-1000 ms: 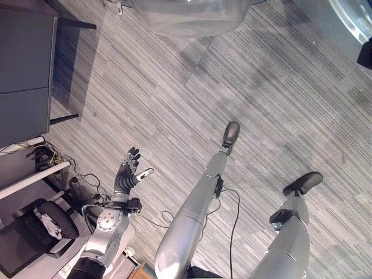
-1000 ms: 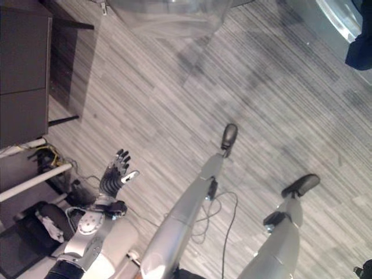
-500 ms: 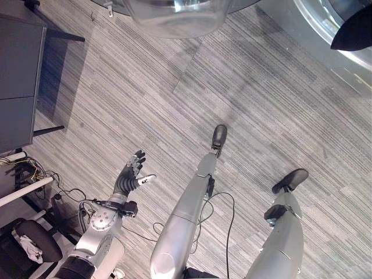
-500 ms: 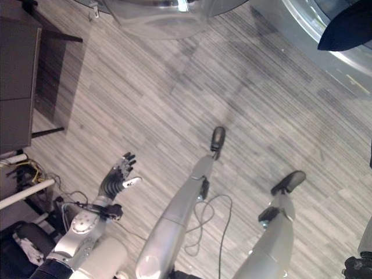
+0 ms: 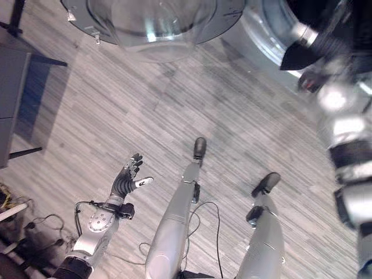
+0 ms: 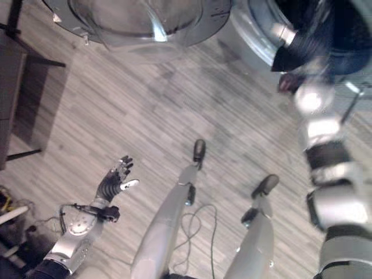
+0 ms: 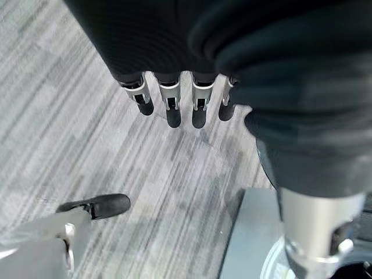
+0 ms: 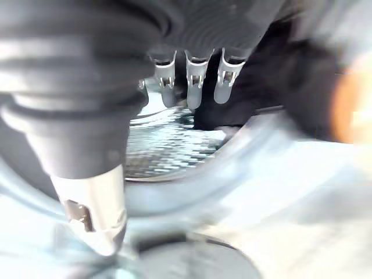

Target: Grab the laundry basket,head to the washer,open it,put in the laundry and shut it.

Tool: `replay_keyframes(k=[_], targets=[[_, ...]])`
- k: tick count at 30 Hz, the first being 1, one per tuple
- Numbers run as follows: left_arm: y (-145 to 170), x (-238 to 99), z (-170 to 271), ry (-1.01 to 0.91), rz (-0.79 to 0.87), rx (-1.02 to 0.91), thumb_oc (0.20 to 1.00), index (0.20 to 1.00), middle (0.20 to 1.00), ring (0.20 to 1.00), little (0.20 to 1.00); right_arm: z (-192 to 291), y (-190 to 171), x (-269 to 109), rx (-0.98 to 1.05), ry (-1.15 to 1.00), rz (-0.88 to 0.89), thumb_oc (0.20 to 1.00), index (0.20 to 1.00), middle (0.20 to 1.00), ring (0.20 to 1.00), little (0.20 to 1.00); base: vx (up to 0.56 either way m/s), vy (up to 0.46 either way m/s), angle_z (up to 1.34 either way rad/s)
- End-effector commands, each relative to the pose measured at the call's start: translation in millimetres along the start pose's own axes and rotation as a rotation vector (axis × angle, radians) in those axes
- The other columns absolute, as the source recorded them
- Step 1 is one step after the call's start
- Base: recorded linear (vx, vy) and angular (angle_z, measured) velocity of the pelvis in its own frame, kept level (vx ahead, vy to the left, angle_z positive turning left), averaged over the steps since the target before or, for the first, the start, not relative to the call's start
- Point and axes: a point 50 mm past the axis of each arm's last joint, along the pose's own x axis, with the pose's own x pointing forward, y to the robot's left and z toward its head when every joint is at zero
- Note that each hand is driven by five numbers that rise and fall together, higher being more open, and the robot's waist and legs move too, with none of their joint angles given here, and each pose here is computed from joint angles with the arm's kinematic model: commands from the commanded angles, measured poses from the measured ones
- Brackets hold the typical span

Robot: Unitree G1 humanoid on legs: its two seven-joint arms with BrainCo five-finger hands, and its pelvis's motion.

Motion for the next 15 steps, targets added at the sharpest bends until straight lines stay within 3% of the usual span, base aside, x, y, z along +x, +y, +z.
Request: replay_keyframes(k=[1, 7, 9, 15], targets=[[4.3, -8.1, -3.7, -0.014, 0.059, 0.0, 1.0, 1.0, 1.0, 1.0, 1.0, 18.4, 6.1, -3.1, -0.058, -0.133, 0.032, 1.0, 1.0, 1.0, 1.0, 1.0, -0.05, -0.072, -0.01], [8.3, -10.0, -13.2, 0.03, 0.109, 0.032, 1.0, 1.0, 1.0, 1.0, 1.0, -67.6, 59.4, -117.8, 0.082, 0.148, 0.252, 1.0, 1.0, 1.0, 1.0, 1.0, -0.02, -0.1, -0.07], [21.1, -14.4, -22.0, 0.075, 0.166, 0.063, 1.0, 1.0, 1.0, 1.0, 1.0, -92.7, 55.1, -169.8, 0.225, 0.316, 0.28, 1.0, 1.0, 1.0, 1.0, 1.0, 0.06, -0.094, -0.2], [34.9, -28.7, -34.0, 0.132, 0.256, 0.044, 1.0, 1.0, 1.0, 1.0, 1.0, -121.8, 14.0, -225.2, 0.327, 0.542, 0.127, 1.0, 1.0, 1.0, 1.0, 1.0, 0.01, -0.024, -0.08]])
